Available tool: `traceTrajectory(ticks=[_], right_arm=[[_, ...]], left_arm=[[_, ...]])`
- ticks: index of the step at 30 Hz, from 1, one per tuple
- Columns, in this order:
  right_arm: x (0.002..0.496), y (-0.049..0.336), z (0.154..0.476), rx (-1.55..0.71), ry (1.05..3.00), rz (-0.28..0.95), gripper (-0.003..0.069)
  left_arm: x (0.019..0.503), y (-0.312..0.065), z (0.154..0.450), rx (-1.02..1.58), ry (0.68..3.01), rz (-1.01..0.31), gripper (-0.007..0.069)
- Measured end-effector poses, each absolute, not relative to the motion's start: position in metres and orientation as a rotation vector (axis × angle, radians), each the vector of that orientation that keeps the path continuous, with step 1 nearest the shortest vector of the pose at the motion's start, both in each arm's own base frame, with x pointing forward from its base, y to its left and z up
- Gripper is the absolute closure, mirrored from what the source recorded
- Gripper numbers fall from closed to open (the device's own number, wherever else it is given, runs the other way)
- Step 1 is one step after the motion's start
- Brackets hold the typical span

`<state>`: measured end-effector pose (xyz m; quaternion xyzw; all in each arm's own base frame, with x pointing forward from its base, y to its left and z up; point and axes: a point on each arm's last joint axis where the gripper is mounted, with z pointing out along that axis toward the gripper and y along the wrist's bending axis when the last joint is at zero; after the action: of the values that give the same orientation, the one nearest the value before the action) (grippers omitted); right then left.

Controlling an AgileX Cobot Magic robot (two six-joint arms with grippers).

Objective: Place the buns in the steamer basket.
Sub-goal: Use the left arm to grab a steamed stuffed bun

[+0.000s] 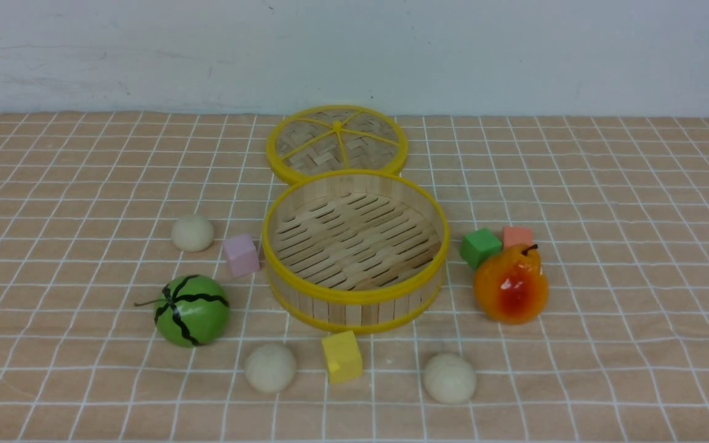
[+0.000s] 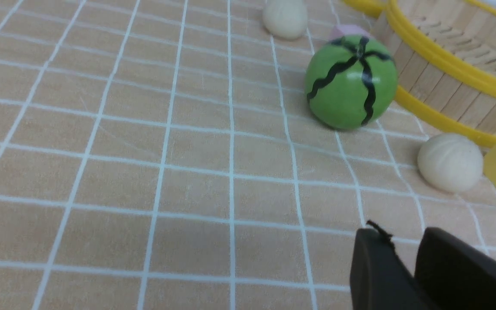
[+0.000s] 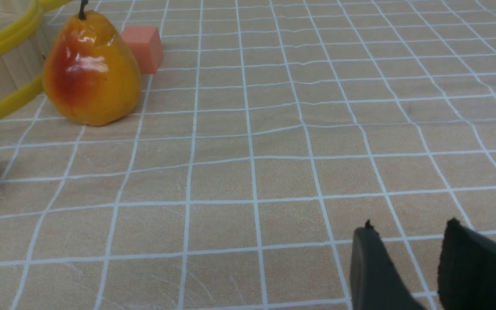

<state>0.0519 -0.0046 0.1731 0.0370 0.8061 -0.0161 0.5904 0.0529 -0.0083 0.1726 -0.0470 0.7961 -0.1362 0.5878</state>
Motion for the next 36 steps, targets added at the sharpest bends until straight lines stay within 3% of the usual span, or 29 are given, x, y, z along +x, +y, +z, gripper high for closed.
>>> traceTrajectory(ticks=[11, 19, 22, 23, 24, 31, 34, 36], right_arm=[[0.052, -0.005, 0.173, 0.086, 1.876, -0.037, 0.0419], [0.052, -0.005, 0.173, 0.086, 1.876, -0.037, 0.0419], [0.052, -0.005, 0.173, 0.086, 1.876, -0.037, 0.0419], [0.052, -0.005, 0.173, 0.086, 1.876, -0.037, 0.0419], [0.052, -0.005, 0.173, 0.086, 1.876, -0.037, 0.0419], [0.052, -0.005, 0.173, 0.086, 1.876, -0.037, 0.0419], [0.052, -0.005, 0.173, 0.086, 1.876, -0.037, 0.0419], [0.052, -0.005, 0.173, 0.086, 1.876, -0.037, 0.0419]], left_arm=[[0.056, -0.011, 0.202, -0.083, 1.527, -0.387, 0.0470], [0.047, -0.007, 0.244, -0.146, 1.151, -0.515, 0.0463], [0.037, -0.005, 0.282, -0.163, 1.082, -0.552, 0.0461], [0.038, -0.005, 0.281, -0.166, 1.089, -0.553, 0.0461], [0.031, -0.004, 0.317, -0.161, 1.065, -0.565, 0.0460], [0.044, -0.010, 0.417, -0.150, 1.298, -0.560, 0.0456], [0.066, -0.016, 0.427, -0.155, 1.510, -0.537, 0.0452], [0.088, -0.021, 0.418, -0.163, 1.702, -0.501, 0.0449]])
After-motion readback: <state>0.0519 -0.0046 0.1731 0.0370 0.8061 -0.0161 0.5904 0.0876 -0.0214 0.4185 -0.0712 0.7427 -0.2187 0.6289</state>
